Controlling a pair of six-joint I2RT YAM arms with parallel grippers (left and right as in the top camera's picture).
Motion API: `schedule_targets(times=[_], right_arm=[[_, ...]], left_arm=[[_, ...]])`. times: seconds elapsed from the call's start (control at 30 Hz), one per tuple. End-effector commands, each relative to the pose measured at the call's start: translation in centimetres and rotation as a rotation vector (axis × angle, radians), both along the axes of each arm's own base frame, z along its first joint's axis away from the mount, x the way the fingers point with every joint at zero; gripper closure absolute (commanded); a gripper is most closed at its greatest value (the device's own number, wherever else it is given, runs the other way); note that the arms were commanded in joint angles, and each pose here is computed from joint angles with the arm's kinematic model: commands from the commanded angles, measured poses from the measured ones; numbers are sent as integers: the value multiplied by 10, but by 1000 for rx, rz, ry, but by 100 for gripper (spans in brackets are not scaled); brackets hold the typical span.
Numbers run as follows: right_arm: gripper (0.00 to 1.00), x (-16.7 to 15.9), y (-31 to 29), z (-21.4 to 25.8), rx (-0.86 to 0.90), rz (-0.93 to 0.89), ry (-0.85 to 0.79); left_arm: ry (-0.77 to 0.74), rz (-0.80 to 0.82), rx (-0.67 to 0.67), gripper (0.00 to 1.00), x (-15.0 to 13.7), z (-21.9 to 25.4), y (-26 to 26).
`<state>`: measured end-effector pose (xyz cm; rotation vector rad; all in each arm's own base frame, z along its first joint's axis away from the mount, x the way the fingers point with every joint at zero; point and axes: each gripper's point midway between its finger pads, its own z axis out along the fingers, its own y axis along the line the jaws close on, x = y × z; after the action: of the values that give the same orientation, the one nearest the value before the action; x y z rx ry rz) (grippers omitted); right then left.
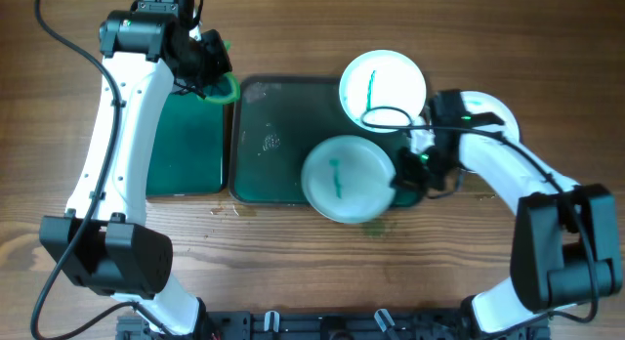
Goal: Clean dirty plates on tray and stack at the side
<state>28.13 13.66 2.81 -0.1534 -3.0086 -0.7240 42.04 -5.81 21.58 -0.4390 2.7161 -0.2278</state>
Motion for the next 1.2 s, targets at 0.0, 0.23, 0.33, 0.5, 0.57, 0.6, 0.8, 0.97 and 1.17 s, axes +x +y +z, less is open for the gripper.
schedule_targets(times=[0.0,0.23,0.33,0.5,0.57,0.6,0.8,0.97,1.17], right_arm=[[96,26,38,15,7,-139,-69],[95,61,83,19,-71,-262,-297],[96,59,87,3,-84,-266,-267],[96,57,94,-11,-63,-218,-245],[93,58,98,-9,-49,-199,-258],[92,59,98,-8,-44,-193,-258],[84,65,82,-13,-3,-198,-197],[83,74,78,-16,25,-175,-193],[83,78,83,-23,43,-155,-196]], left_arm=[[5,-13,-2,96,0,-2,-1],[22,-13,-1,96,-4,-3,-1],[22,-13,-1,96,-4,-3,-1],[22,-13,-1,96,-4,-3,-1],[22,-13,-1,96,-4,-3,-1],[22,-13,-1,96,-4,-3,-1],[22,-13,-1,96,-4,-3,-1],[40,-15,-4,96,-3,-10,-3],[106,-54,-2,96,-7,-39,-20]])
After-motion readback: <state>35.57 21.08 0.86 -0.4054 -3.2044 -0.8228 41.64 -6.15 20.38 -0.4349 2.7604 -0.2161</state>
